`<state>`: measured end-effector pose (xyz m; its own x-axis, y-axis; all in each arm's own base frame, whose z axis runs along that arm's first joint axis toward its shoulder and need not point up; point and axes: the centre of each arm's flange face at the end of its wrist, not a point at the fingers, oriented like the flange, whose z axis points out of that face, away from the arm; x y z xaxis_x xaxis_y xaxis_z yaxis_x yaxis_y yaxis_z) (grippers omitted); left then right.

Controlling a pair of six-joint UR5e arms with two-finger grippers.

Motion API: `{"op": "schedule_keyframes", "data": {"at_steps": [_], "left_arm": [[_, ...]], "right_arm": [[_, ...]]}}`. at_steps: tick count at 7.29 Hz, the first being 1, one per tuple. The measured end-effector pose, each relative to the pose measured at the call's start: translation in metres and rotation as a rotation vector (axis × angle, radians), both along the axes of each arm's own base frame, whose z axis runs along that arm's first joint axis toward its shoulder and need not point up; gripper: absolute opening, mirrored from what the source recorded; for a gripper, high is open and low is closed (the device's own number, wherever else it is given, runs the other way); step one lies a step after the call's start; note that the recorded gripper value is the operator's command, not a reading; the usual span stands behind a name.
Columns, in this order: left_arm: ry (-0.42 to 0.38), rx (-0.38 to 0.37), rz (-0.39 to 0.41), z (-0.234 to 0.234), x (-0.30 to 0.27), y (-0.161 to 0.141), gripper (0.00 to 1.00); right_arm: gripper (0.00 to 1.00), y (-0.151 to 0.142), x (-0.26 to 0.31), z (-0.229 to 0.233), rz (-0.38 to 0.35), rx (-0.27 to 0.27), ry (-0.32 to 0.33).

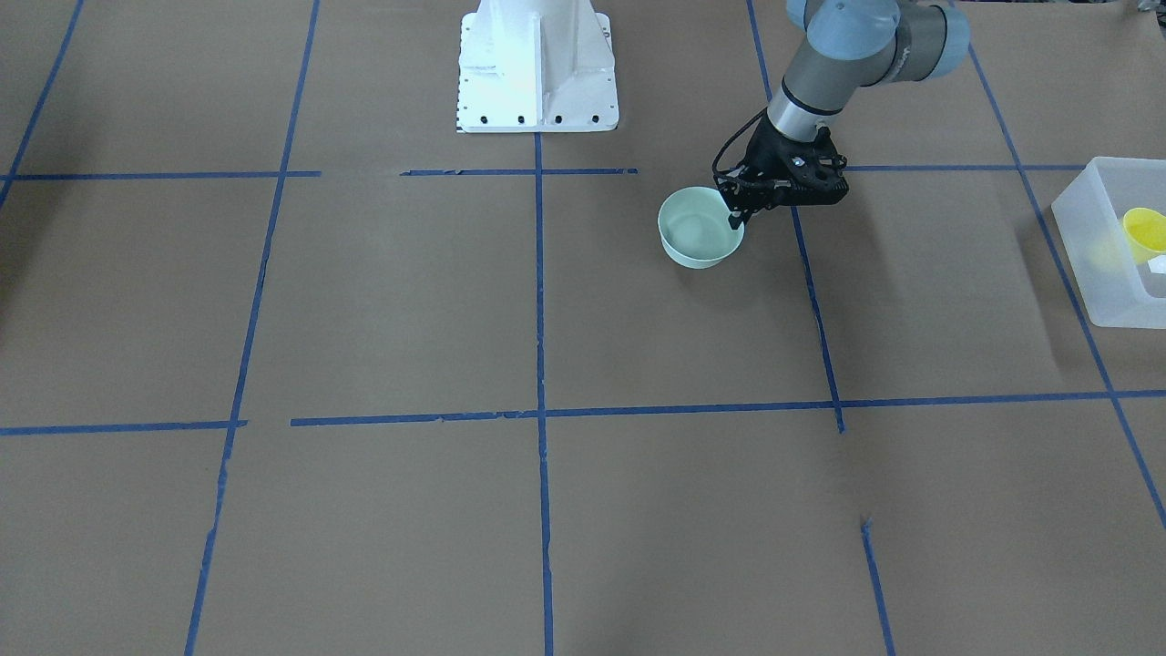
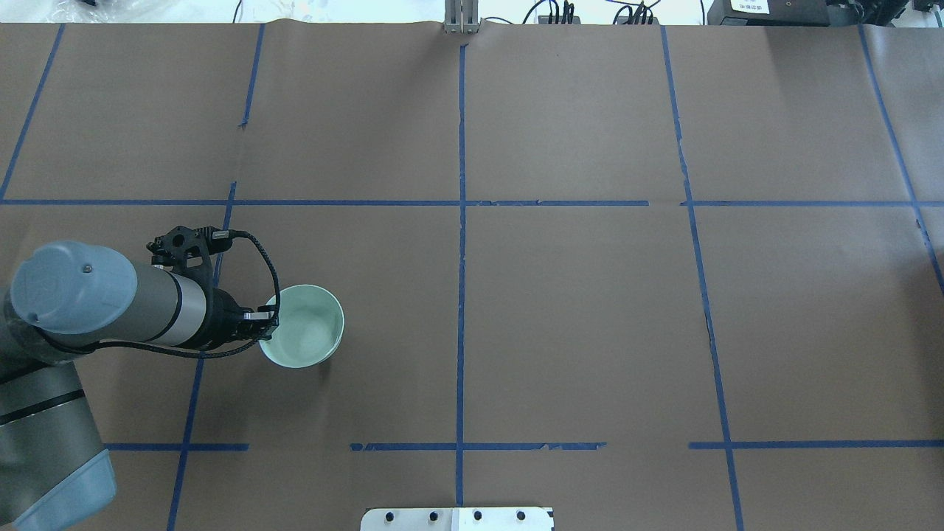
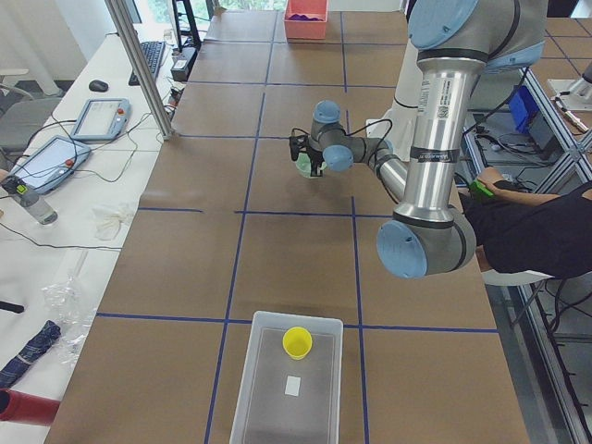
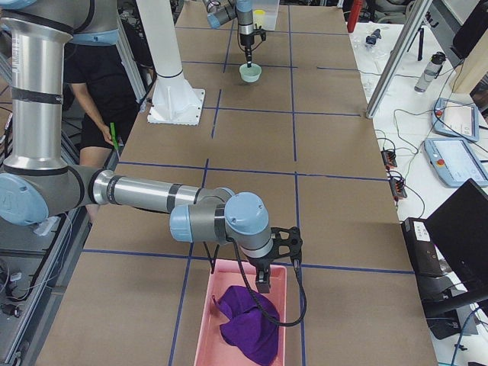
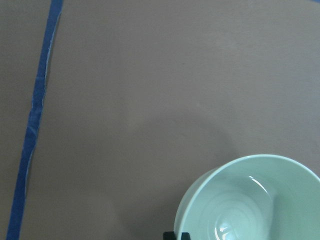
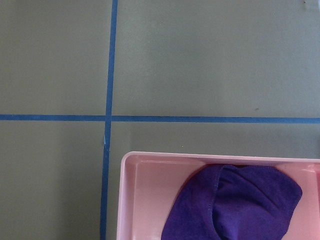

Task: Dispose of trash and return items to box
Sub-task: 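Grasp the rim of the pale green bowl with the left gripper, then lift the green bowl and carry it away from the table with the left gripper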

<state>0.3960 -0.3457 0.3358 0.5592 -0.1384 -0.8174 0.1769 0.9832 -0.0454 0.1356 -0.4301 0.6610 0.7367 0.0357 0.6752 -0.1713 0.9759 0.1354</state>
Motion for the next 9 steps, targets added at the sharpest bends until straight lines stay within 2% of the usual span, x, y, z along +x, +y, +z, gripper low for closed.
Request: {"op": "schedule_keyframes", "data": {"at_steps": [1, 3, 4, 5, 7, 9], "left_arm": [[0.007, -0.007, -0.012, -0.017, -0.019, -0.003, 0.00], [0.024, -0.008, -0.050, -0.028, -0.067, -0.032, 0.00], [0.014, 0.018, -0.057, -0.027, -0.094, -0.050, 0.00], [-0.014, 0.057, -0.058, -0.022, -0.120, -0.068, 0.00], [-0.085, 0.130, -0.032, 0.001, -0.169, -0.090, 0.00], [-0.119, 0.187, 0.034, 0.037, -0.228, -0.105, 0.00]], "right_arm": [[1.00, -0.003, -0.009, -0.009, 0.020, -0.019, -0.031], [1.00, -0.010, -0.041, -0.021, 0.003, -0.050, -0.068], [1.00, -0.015, -0.056, -0.025, -0.007, -0.068, -0.075], [1.00, -0.021, -0.065, -0.033, -0.017, -0.063, -0.082], [1.00, -0.029, -0.077, -0.053, -0.039, -0.041, -0.108], [1.00, -0.034, -0.083, -0.071, -0.056, -0.059, -0.129]]}}
